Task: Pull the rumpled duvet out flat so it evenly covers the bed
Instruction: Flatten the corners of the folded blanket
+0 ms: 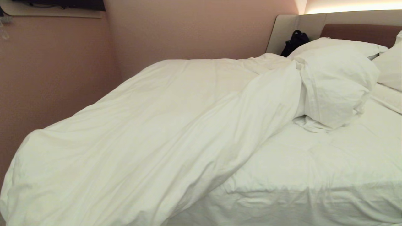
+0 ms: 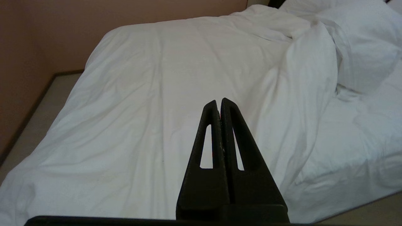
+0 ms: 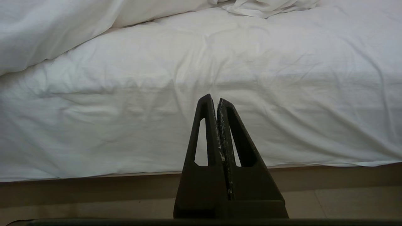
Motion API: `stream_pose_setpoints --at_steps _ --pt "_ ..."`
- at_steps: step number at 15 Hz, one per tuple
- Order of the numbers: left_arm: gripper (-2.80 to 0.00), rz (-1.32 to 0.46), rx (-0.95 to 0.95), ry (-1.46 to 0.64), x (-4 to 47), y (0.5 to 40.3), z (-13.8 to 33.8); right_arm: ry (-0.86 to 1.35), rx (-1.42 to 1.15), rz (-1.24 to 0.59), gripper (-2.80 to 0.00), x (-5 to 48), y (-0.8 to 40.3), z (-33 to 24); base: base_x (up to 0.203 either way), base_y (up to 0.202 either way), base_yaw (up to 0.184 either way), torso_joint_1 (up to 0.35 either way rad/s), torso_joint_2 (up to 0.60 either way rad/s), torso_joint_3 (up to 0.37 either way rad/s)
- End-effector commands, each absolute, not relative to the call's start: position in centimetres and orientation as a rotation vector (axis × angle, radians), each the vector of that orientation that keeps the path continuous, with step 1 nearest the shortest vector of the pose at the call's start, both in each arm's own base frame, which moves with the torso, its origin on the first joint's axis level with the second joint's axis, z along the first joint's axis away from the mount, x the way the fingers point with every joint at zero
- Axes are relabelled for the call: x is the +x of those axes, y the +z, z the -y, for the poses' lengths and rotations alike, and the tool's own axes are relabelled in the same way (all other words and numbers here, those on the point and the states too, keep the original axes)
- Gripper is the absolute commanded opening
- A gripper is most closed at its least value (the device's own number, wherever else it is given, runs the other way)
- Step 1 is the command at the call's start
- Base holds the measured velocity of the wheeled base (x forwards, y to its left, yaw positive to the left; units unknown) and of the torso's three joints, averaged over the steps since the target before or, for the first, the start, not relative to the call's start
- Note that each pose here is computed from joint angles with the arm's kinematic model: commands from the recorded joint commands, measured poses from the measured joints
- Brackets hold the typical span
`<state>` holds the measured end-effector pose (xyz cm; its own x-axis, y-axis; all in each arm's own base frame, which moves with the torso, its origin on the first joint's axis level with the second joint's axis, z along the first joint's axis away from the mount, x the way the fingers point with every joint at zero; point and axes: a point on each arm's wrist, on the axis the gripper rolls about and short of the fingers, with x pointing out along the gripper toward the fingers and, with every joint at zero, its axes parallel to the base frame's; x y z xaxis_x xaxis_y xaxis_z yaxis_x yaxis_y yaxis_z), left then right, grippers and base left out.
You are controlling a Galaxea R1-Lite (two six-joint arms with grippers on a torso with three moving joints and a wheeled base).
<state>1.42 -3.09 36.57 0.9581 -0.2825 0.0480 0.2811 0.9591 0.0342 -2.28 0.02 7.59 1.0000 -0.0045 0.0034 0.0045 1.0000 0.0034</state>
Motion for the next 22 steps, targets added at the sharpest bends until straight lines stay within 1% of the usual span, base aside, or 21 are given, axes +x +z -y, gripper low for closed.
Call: stream_pose_setpoints --at_steps 1,6,10,17,20,22 --pt "-2.8 0.016 0.102 -0.291 0.7 36.0 5.4 -0.005 0.003 0.005 -2.8 -2.3 7.6 0.0 0.0 0.0 0.0 0.0 0.0 0.0" --pt "-2.8 0.018 0.111 -0.304 0.6 35.5 5.5 -0.005 0.003 0.005 -2.8 -2.3 7.6 0.0 0.0 0.0 0.0 0.0 0.0 0.0" --pt "-2.8 0.013 0.051 -0.456 0.2 34.7 4.8 -0.005 0.003 0.005 -2.8 -2.3 7.6 0.0 0.0 0.0 0.0 0.0 0.0 0.0" --pt "-2.8 -0.068 -0.174 -0.755 0.0 28.4 3.2 -0.005 0.003 0.005 -2.8 -2.3 7.6 0.0 0.0 0.0 0.0 0.0 0.0 0.0" --pt "-2.8 -0.085 -0.203 -0.8 -0.3 27.0 3.4 -0.005 0.003 0.005 -2.8 -2.3 7.6 0.0 0.0 0.0 0.0 0.0 0.0 0.0" --pt "-2.8 -0.076 -0.181 -0.804 -0.7 26.9 3.8 -0.005 0.003 0.005 -2.8 -2.3 7.6 0.0 0.0 0.0 0.0 0.0 0.0 0.0"
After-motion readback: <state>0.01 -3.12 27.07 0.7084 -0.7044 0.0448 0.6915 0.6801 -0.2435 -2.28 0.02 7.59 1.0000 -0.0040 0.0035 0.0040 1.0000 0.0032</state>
